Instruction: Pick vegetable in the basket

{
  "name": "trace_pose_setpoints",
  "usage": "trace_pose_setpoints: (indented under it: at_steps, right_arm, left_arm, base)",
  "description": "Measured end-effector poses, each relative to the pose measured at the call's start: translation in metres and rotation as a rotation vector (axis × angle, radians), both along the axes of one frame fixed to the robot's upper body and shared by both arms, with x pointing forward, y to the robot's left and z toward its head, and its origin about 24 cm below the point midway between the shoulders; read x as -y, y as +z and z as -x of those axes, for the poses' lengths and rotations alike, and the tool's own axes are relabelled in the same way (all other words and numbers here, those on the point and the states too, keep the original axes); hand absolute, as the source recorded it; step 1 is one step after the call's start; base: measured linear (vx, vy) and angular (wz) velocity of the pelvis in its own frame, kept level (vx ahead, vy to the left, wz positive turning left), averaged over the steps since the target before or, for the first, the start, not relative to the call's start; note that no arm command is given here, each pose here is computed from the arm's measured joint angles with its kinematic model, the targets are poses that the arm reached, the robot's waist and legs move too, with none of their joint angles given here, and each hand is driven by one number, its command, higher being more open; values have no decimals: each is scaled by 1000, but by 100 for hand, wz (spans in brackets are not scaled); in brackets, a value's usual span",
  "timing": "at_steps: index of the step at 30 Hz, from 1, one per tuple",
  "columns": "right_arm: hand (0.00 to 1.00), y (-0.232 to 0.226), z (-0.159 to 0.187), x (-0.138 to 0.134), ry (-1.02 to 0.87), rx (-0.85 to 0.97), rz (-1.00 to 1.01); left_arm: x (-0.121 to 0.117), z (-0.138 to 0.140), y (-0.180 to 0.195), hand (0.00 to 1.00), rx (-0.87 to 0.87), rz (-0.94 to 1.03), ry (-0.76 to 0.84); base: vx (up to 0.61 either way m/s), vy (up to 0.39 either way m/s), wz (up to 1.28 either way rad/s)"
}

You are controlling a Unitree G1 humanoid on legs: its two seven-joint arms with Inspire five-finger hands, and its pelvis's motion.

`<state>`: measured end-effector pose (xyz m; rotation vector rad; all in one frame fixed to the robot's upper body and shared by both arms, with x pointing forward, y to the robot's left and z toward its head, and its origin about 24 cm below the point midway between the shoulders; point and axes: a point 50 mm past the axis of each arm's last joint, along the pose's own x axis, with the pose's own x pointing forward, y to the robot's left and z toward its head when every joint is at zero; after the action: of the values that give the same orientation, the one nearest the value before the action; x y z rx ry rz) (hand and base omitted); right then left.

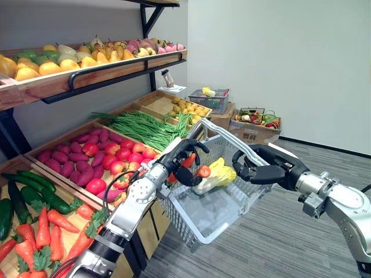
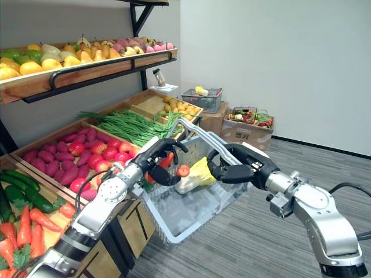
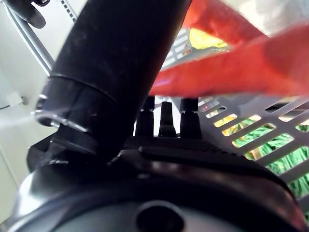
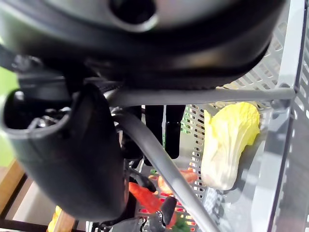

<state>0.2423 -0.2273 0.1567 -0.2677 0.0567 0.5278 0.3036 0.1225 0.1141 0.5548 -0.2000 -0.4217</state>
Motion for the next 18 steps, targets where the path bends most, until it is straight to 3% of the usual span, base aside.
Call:
trace_pose_setpoints:
  at_steps: [6, 12, 16, 18]
  right_arm:
    - [0, 1, 1, -1, -2, 9, -2]
    - [0, 3, 5, 7, -35, 17, -6]
    - [0, -1, 8, 13, -77, 2, -5]
    - [0, -10, 13, 17, -97, -40, 9]
  left_arm:
    - [0, 5, 23, 100, 82, -15, -53]
    - [-9, 17, 60, 100, 140, -188, -246]
    - [4, 36, 98, 100, 241, -211, -463]
    - [19, 57, 125, 100, 379, -219, -615]
  base:
    - [1, -1, 4]
    - [9, -15, 8]
    - [15, -15, 6]
    - [27, -16, 12]
